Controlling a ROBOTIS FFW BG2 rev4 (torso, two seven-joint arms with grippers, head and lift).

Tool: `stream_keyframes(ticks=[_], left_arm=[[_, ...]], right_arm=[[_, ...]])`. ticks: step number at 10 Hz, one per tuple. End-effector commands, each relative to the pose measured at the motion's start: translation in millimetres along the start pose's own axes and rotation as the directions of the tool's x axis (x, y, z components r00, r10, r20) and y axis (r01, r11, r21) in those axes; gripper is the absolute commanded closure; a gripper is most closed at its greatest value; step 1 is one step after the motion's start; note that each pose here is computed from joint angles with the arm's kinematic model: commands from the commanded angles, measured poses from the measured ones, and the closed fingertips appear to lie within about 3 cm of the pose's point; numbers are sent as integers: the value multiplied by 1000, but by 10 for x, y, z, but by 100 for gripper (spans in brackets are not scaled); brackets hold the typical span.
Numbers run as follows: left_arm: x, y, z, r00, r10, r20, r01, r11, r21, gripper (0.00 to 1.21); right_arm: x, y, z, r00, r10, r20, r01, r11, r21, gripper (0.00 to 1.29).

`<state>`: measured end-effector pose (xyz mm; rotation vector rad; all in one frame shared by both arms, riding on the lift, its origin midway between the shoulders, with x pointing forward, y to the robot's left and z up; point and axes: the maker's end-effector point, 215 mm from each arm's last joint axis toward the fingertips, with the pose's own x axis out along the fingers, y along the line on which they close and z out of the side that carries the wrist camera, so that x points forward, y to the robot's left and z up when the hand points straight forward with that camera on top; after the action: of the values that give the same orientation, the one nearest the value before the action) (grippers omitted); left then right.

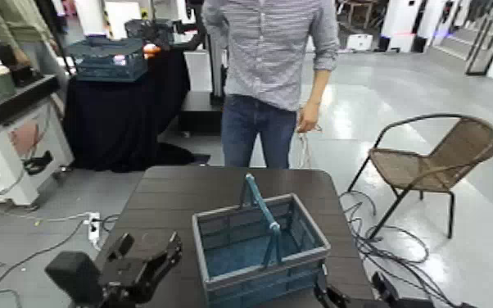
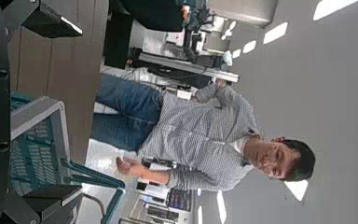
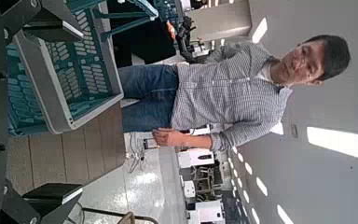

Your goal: Grasp the handle of the crate.

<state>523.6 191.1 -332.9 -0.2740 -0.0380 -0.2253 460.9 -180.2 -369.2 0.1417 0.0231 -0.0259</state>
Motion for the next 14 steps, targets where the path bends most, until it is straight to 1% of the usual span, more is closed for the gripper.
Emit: stream_keyframes(ticks=[1,3,4,5,7,9,10,11,13,14], left_arm=[[249,-212,-3,990,-108,-90,98,988,-116,11],[435,-366,24,971,-185,-152,149,963,-223,11],[506,-400,55,962,-215,-171,164,949,-269,11],[549,-446,44,949,-245,-197,173,929,-326,11],[617,-575,-60,916,-316,-247,181,876,-447,11],[746,-766,-107,869,-409,-277,230,831,-506,11],[827,-895,-107,850,-453,-269,251,797,-549,11],[914,-997,-67,839,-477,-262,268,781,-564,11],[1026,-1080,-107,815,-493,-304,257,778,-573,11],[1074,-1122,-208,800,-501,-329,237,768,-595,11]], right_arm=[[1,1,-28,1000,-3,-9,3,1000,0,16],[4,13,-50,1000,-2,-17,2,1000,0,16],[2,16,-60,1000,-2,-19,2,1000,0,16],[4,22,-63,1000,-1,-18,2,1000,2,16],[11,28,-68,1000,-2,-18,2,1000,8,16],[20,37,-64,1000,0,-17,0,1000,8,16],[21,53,-69,1000,3,-18,-2,1000,10,16],[24,63,-73,1000,5,-19,-5,1000,12,16],[26,81,-70,1000,8,-19,-8,1000,14,16],[24,89,-72,1000,9,-19,-9,1000,15,16]])
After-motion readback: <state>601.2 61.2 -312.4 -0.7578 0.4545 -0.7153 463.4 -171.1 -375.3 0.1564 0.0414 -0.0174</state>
